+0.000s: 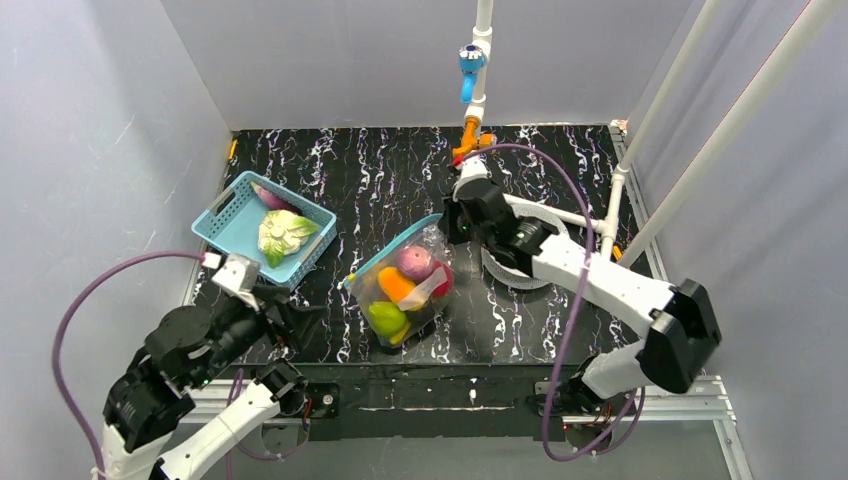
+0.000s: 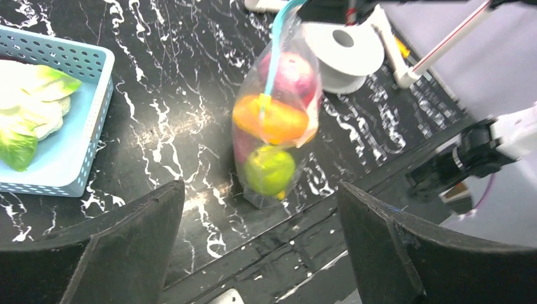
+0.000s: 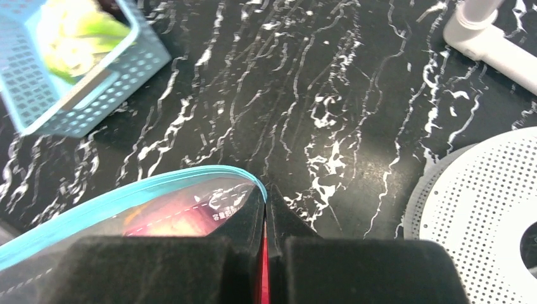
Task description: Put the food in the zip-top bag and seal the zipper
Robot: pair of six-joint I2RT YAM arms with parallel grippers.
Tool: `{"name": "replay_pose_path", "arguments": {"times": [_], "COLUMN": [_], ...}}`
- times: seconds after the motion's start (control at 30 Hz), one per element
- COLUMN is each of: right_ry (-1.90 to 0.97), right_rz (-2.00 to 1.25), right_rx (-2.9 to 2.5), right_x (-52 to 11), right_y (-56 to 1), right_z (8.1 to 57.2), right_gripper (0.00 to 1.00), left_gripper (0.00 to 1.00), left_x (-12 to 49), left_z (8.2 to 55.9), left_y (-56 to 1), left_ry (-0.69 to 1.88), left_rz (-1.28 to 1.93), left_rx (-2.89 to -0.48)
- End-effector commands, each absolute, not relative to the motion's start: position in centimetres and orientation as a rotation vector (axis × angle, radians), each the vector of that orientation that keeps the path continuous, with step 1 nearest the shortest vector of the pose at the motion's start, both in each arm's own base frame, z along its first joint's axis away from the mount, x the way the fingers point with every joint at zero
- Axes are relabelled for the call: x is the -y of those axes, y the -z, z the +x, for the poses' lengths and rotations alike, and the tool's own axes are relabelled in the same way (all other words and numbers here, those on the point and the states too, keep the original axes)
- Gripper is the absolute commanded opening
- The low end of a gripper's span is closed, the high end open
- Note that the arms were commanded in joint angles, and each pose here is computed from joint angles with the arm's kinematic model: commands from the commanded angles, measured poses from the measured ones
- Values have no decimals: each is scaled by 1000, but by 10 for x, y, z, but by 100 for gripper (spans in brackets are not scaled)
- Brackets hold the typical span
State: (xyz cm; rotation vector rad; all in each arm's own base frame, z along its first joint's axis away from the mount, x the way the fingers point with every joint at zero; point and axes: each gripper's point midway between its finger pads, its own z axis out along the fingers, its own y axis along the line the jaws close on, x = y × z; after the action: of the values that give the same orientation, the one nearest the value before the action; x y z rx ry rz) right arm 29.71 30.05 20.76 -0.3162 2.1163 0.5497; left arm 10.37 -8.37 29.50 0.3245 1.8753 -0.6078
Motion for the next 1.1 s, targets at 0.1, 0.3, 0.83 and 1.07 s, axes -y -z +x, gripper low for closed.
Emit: {"name": "replay_pose_path", "arguments": {"times": [0.1, 0.3, 0.83, 1.07], "right_ry": [-313, -277, -104, -171], "right_rz": [-206, -196, -227, -286], "right_rx": [-2259, -2264, -2234, -2195], "right_x": [-288, -291, -265, -271], "right_y": [-177, -172, -170, -206], "right_z": [319, 327, 348, 343], "right_gripper": [1, 1, 26, 67], "left_gripper": [90, 90, 90, 90], "left_x": [72, 86, 92, 94], "left_z": [95, 97, 101, 97], "left_y": [-315, -310, -314, -326], "left_ry": [699, 758, 849, 887], "left_rz": [135, 110, -48, -49], "left_rx": [-1819, -1885, -1900, -1887]}}
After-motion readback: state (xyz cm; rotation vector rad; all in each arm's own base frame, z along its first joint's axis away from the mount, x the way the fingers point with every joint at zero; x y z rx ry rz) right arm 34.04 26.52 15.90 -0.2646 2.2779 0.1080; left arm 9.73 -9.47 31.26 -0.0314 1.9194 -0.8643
